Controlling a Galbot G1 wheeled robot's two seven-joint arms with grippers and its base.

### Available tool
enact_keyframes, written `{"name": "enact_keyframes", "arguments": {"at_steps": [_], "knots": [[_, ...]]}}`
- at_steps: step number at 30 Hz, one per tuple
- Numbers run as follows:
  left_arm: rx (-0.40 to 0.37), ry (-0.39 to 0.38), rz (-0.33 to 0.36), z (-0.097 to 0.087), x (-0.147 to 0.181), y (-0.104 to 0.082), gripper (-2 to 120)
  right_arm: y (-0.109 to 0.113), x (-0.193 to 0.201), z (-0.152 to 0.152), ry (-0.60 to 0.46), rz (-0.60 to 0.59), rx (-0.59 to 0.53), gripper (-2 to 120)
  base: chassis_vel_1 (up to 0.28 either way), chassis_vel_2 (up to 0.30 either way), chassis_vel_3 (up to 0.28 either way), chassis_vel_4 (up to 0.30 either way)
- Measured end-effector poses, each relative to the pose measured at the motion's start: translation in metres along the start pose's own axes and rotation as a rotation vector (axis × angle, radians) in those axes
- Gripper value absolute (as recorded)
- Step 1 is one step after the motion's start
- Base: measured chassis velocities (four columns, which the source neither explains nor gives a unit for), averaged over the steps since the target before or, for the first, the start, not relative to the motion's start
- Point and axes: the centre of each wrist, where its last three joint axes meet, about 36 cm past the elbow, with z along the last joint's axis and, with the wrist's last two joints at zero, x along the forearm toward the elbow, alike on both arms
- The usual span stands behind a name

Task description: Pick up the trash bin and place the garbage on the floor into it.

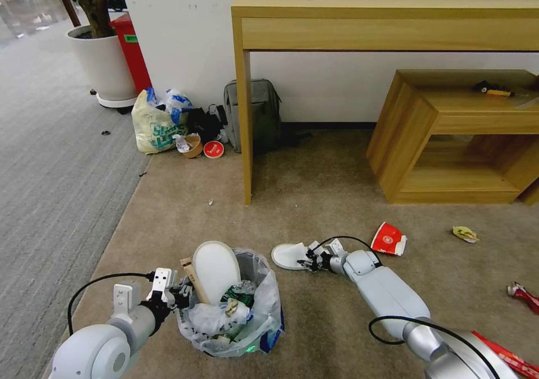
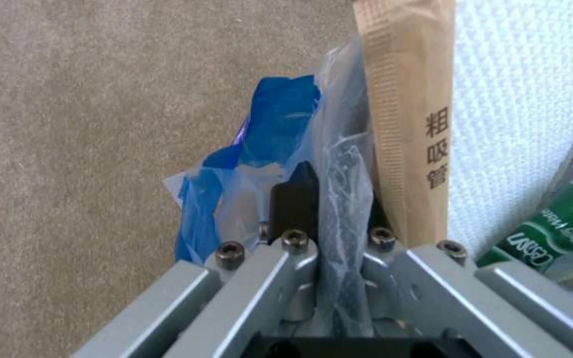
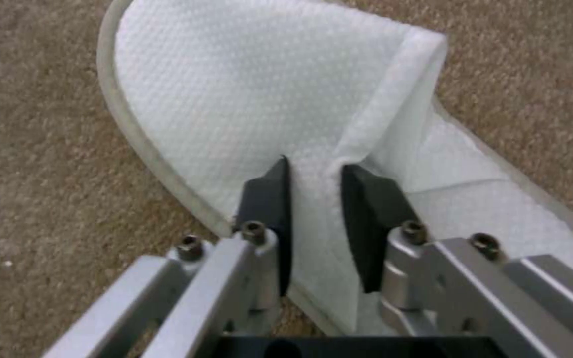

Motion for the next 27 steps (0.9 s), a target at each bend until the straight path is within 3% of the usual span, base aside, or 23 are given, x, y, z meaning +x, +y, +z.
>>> {"name": "enact_keyframes", "arguments": {"at_steps": [6,15,27], "knots": [[0.0,0.001,0.0,0.001,0.0,-0.001,0,0.003,-0.001,0.003,-0.01,0.011,-0.004,0,0.0,0.0,0.0,0.0],[-0.003,-0.003,0.0,-0.001,0.001,-0.001,0,0.004,0.005,0.001,-0.072,0.033,0.0,0,0.0,0.0,0.0,0.0],[0.0,-0.007,-0.004,-0.002,-0.002,0.001,0,-0.013,0.042,-0.015,-0.232,0.103,0.044,0,0.0,0.0,0.0,0.0]]}}
